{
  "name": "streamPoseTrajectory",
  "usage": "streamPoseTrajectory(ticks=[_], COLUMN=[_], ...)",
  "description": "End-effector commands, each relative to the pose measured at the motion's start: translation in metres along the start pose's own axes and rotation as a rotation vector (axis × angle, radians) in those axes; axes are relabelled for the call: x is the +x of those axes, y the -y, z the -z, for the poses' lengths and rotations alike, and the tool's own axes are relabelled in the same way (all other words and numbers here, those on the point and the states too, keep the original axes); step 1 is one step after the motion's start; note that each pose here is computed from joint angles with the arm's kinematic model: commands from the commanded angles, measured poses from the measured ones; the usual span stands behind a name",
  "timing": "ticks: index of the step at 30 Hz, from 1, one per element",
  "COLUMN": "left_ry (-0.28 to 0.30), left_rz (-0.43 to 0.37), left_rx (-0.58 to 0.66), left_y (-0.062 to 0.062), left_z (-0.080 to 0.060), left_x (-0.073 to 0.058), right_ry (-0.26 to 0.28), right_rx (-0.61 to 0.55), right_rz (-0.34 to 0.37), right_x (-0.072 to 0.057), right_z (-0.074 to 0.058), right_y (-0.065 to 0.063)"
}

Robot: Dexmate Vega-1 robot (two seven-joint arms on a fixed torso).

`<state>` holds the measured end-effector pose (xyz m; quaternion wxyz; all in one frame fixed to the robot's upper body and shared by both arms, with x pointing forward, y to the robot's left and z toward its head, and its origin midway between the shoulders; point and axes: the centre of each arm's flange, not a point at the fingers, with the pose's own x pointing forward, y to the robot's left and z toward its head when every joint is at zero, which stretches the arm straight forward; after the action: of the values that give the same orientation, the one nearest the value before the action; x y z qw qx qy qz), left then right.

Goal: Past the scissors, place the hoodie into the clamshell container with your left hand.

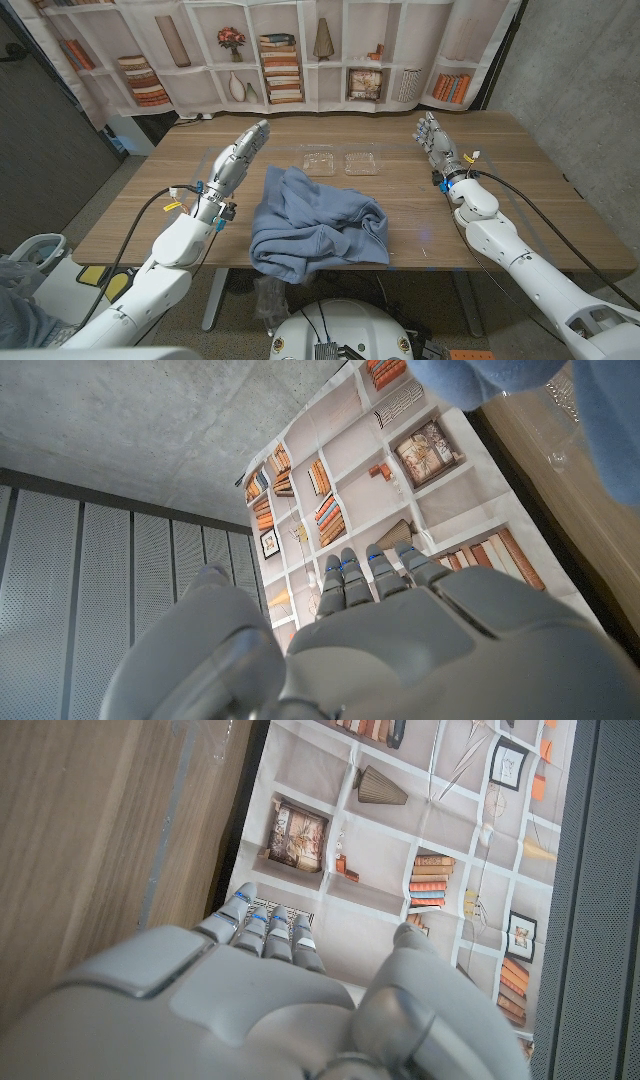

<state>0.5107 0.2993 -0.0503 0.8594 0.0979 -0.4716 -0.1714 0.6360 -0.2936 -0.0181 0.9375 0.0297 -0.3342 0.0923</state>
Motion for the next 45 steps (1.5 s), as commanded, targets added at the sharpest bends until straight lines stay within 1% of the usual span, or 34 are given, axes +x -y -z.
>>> streamPoseTrajectory(ticks=[1, 11, 19, 27, 34, 40, 45], left_ry=[0.004, 0.009, -0.007, -0.015, -0.014, -0.05, -0.047], left_rz=[0.056, 0.094, 0.14, 0.159, 0.186, 0.204, 0.219], left_rx=[0.071, 0.133, 0.219, 0.257, 0.307, 0.399, 0.414], left_y=[0.001, 0.005, 0.011, 0.014, 0.019, 0.027, 0.031], left_z=[-0.01, -0.021, -0.031, -0.036, -0.043, -0.051, -0.054], left_x=[0.001, 0.003, 0.005, 0.003, 0.003, 0.003, 0.003], right_ry=[0.003, 0.007, 0.006, 0.013, 0.012, 0.004, 0.007], right_rx=[0.003, 0.003, 0.0, -0.004, -0.002, 0.005, 0.007], right_rz=[-0.001, -0.001, -0.001, -0.007, -0.011, -0.013, -0.014], right_x=[0.003, 0.005, 0.006, 0.01, 0.011, 0.012, 0.014], right_z=[0.0, 0.0, -0.001, -0.006, -0.003, 0.001, 0.0], right_y=[-0.003, -0.004, -0.003, -0.005, -0.007, -0.007, -0.009])
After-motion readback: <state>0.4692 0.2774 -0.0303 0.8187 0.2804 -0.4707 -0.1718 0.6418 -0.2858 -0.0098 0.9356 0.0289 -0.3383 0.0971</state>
